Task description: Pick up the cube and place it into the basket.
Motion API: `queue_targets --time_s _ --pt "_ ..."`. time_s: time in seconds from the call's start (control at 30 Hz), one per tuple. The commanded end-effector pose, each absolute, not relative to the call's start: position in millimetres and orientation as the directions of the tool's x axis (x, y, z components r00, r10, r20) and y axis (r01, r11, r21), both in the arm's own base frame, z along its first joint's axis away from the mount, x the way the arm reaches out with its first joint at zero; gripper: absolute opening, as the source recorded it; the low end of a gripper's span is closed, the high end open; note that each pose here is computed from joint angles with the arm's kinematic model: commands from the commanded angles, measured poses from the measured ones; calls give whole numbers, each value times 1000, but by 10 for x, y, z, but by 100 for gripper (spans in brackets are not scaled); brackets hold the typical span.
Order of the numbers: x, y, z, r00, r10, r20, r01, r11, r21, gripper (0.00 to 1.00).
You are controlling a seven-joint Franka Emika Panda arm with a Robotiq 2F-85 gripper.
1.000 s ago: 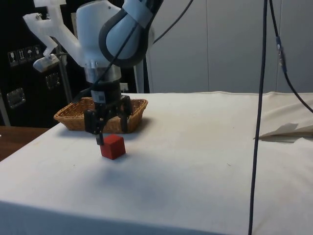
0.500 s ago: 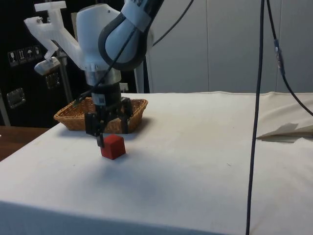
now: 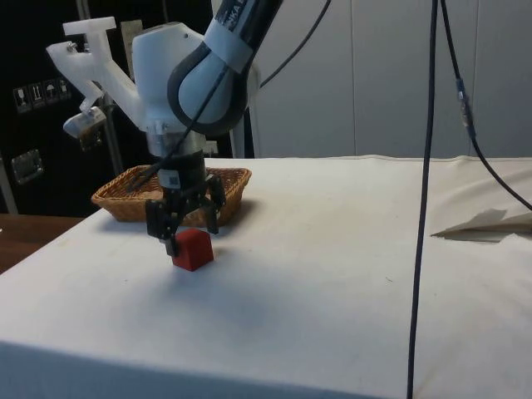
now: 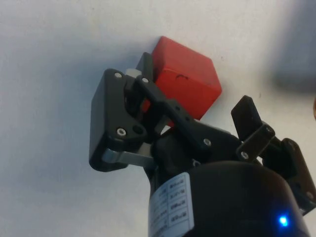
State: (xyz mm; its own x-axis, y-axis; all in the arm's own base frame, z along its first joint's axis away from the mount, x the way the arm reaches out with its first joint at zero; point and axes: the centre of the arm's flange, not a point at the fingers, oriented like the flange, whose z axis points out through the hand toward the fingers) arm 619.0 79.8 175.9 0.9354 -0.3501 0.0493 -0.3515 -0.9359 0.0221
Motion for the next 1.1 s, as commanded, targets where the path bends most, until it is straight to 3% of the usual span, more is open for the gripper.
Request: queue_targets --time_s 0.0,0.33,0.47,0.5,0.6,0.63,1.07 --pt "6196 804 1751 936 -349 51 -350 -937 14 100" --pt "6192 792 1751 935 -351 51 -352 -936 20 100" --pt "6188 792 1748 936 -350 49 -351 -936 23 57" --pt "6191 792 1751 935 -351 51 -352 -936 21 57" --pt "6191 793 1751 935 -350 51 -351 -936 22 23" --pt "6191 793 1751 935 -351 51 -352 -936 22 2" --pt "6196 795 1828 935 -349 54 -351 -936 26 1"
